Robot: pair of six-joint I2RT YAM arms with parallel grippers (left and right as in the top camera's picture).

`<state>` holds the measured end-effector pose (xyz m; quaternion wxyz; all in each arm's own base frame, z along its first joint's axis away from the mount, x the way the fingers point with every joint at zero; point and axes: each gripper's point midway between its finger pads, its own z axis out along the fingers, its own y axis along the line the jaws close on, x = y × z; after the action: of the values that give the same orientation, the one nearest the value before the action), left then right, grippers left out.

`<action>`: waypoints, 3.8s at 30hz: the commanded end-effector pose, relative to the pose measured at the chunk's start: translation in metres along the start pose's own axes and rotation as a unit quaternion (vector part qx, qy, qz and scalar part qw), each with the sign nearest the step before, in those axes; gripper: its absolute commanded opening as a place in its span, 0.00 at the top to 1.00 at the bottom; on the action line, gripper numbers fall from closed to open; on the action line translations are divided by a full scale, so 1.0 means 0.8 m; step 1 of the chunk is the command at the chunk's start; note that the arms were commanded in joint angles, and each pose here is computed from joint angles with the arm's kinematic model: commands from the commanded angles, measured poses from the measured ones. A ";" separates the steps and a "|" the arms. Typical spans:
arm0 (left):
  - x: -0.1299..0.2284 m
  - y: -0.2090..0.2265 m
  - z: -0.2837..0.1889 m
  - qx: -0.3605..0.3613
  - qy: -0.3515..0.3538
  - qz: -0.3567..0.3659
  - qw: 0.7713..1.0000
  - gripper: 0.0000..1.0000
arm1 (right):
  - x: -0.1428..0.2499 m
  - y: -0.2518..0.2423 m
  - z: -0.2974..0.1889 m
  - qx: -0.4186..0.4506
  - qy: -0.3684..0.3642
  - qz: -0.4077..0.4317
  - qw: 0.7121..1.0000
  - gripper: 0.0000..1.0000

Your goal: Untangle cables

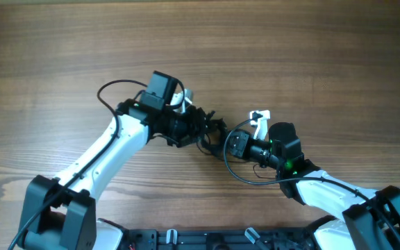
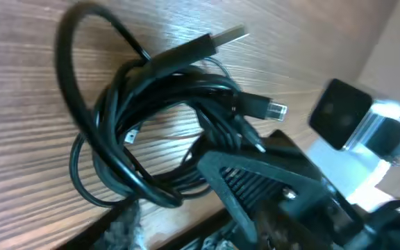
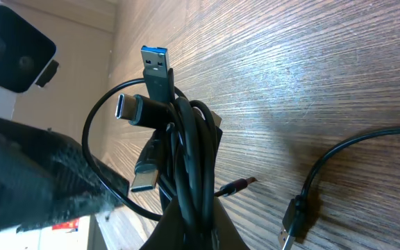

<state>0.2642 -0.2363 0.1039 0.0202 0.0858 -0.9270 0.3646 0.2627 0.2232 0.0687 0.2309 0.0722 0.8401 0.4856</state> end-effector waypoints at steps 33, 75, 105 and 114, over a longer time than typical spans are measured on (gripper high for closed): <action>-0.071 -0.001 -0.036 0.066 -0.052 -0.058 0.995 0.96 | -0.001 0.003 0.001 -0.003 0.000 -0.011 1.000 0.96; -0.088 -0.045 -0.150 0.177 -0.130 0.105 0.970 0.00 | -0.077 0.094 -0.055 -0.204 -0.010 0.221 0.954 0.96; -0.099 0.040 -0.130 0.040 -0.204 -0.403 0.891 0.96 | -0.040 0.079 -0.020 -0.146 0.000 0.225 0.963 0.00; -0.091 0.047 -0.128 0.035 -0.195 -0.446 0.873 0.90 | -0.007 0.104 -0.010 -0.165 0.001 -0.020 0.986 0.00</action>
<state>0.3267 -0.1295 0.1457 -0.0108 0.5451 -0.7725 0.3254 0.2547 0.2554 0.1427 0.2110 0.0543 0.7487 0.6261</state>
